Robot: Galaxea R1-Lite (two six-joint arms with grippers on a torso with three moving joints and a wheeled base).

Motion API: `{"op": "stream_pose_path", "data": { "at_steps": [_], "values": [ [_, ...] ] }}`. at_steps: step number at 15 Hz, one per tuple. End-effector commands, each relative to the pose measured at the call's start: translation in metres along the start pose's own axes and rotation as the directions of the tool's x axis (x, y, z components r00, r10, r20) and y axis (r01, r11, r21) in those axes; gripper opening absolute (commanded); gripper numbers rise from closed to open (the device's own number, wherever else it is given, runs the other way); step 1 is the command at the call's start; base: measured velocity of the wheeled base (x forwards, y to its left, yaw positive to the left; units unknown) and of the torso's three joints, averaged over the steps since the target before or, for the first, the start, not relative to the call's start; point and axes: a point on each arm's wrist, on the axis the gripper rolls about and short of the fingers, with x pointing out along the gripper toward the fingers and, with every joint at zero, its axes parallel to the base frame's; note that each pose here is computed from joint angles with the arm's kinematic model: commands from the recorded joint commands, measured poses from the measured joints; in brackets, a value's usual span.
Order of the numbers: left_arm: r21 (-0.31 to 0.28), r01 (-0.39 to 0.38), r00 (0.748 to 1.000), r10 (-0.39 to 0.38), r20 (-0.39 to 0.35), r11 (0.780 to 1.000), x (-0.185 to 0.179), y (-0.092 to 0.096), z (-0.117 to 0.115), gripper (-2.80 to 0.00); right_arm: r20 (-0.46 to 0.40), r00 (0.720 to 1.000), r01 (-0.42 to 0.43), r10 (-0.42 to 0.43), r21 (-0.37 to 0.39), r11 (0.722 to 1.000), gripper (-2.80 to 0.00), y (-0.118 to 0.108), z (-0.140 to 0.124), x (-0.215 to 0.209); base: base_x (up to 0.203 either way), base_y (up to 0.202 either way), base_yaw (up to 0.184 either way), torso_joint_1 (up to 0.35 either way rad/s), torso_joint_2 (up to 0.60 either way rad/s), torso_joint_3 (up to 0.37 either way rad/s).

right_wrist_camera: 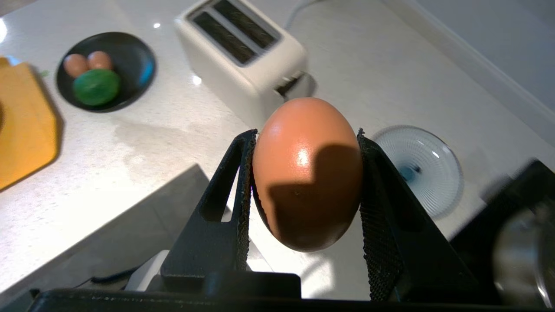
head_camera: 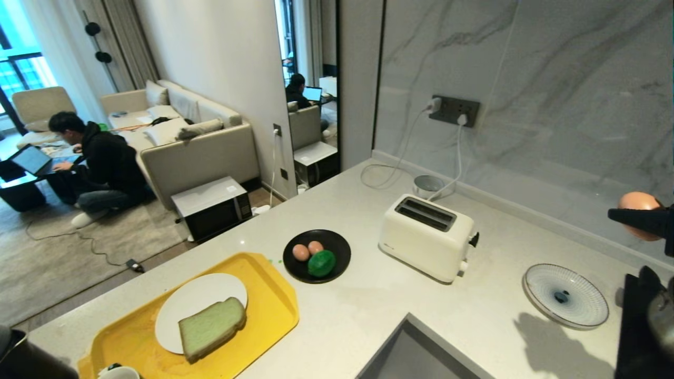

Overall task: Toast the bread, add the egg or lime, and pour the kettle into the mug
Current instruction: Put the egg in the bowl

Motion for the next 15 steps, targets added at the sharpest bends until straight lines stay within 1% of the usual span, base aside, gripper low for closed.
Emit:
{"op": "stream_pose_path", "data": {
  "at_steps": [1,7,15],
  "values": [
    [0.000,0.000,1.000,0.000,0.001,1.000,-0.0001,0.0000,0.0000,-2.80,-0.004,1.000,-0.001,0.001,0.000,1.000,-2.80,-0.0001,-0.0004,0.0009,-0.007,-0.006,0.175,0.005,0.01,0.002],
    [0.000,0.000,1.000,0.000,0.001,1.000,0.0000,0.0000,0.0000,-2.80,0.000,1.000,-0.016,0.016,-0.011,1.000,-2.80,0.0020,0.0007,0.0007,0.000,-0.007,0.174,0.003,0.00,0.002],
    [0.000,0.000,1.000,0.000,0.001,1.000,-0.0001,0.0000,0.0000,-2.80,-0.011,1.000,-0.016,0.015,-0.044,0.999,-2.80,0.0018,-0.0005,0.0033,-0.001,-0.007,0.173,0.003,0.00,0.001]
  ]
}}
